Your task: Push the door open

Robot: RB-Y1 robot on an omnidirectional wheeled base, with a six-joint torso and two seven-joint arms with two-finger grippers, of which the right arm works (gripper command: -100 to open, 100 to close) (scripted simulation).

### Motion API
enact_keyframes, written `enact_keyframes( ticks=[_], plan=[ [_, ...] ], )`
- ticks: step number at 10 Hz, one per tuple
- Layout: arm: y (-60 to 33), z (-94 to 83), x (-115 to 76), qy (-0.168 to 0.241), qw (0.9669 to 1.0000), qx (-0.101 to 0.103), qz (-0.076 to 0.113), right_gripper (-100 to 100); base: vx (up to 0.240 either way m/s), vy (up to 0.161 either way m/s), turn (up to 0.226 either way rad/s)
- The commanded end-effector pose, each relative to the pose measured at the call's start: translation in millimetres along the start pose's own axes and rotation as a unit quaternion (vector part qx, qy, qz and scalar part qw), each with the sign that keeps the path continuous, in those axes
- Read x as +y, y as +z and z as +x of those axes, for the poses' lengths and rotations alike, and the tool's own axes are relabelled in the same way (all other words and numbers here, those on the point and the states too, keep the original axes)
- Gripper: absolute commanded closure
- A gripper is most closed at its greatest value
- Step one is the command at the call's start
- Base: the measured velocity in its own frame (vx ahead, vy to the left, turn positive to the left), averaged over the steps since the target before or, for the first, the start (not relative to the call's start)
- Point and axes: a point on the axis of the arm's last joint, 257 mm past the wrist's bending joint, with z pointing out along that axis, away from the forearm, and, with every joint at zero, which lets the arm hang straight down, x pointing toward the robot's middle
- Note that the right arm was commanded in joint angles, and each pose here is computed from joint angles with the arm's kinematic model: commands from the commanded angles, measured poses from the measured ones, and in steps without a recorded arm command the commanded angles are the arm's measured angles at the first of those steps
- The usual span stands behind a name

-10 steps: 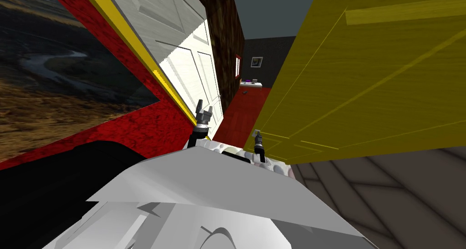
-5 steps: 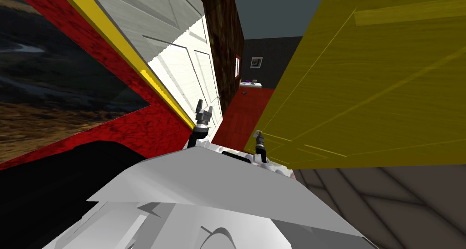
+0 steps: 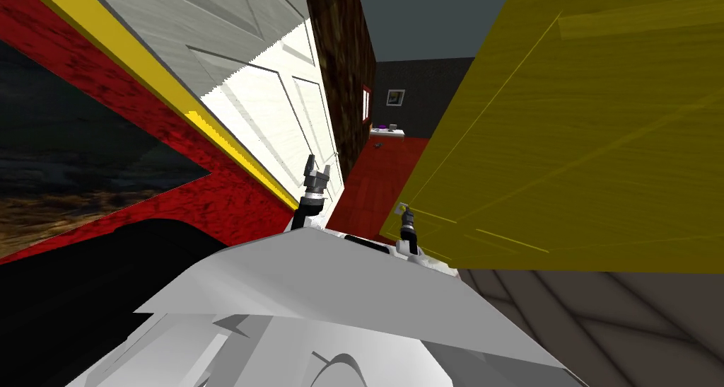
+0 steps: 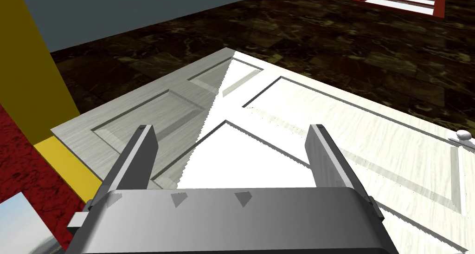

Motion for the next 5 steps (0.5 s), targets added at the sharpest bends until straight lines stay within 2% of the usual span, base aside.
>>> enact_keyframes(
  ticks=[1,2,5],
  plan=[
    [2.1,-21.5,3.9,-0.004,0.9998,-0.017,-0.006,100,0.203,0.061,-0.069],
    [2.4,-15.8,3.2,-0.004,0.9999,-0.010,-0.003,-100,-0.028,0.070,-0.059],
    [2.5,-15.3,3.9,0.000,0.9999,-0.012,-0.004,-100,-0.179,0.059,-0.024]
  ],
)
